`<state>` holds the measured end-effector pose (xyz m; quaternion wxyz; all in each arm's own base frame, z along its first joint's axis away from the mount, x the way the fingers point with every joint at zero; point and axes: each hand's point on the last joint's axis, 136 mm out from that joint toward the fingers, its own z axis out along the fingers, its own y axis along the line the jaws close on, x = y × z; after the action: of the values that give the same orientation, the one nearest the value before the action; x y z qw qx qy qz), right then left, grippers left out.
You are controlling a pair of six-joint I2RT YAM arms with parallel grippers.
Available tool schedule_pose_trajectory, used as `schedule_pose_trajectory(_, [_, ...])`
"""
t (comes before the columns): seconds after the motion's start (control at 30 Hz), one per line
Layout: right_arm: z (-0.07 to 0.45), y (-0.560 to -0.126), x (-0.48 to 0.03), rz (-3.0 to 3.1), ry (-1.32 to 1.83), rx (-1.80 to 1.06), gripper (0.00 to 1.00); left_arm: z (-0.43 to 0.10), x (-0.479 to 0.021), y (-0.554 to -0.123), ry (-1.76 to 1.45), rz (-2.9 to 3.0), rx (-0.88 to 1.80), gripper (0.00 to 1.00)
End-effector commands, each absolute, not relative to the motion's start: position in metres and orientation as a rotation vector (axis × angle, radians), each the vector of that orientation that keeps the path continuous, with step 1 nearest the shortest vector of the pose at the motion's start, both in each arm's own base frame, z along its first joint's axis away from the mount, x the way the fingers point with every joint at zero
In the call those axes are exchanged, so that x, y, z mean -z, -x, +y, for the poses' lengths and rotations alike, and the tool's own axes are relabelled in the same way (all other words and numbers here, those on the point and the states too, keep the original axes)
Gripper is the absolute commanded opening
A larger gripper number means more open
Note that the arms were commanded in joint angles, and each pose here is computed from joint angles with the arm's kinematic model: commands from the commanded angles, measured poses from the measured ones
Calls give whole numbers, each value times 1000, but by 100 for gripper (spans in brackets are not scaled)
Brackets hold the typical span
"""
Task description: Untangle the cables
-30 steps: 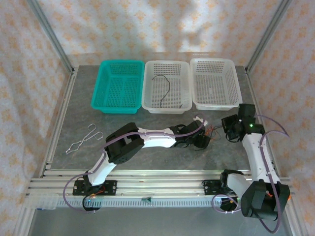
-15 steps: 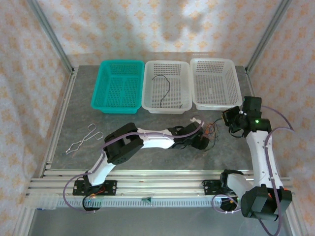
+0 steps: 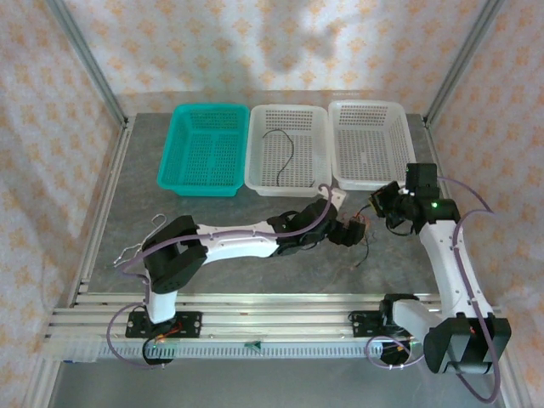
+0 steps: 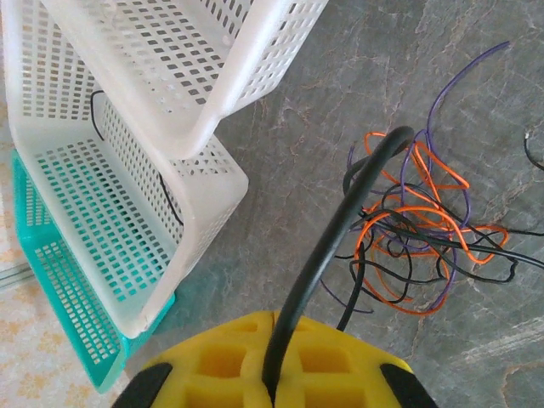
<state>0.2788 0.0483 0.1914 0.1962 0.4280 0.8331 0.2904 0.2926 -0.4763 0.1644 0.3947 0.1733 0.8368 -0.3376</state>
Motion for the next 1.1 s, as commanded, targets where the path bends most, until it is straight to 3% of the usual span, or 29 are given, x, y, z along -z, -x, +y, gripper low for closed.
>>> schedule_pose_trajectory(0.0, [51,-283,-208,2289,-1153,-856,0,-493,-169,-305,-448,2074,844,99])
schedule_pose_trajectory(0.33, [58,-280,-218,2261,-1144,-928,0,-507,-143,-317,-452,2085,799,99])
schedule_pose_trajectory(0.67, [62,-279,-241,2214,-1107,-987,0,-506,-125,-346,-309,2104,699,92])
schedule_pose_trajectory(1.07, [61,-288,-323,2059,-985,-1039,0,-486,-94,-354,-324,2179,610,92])
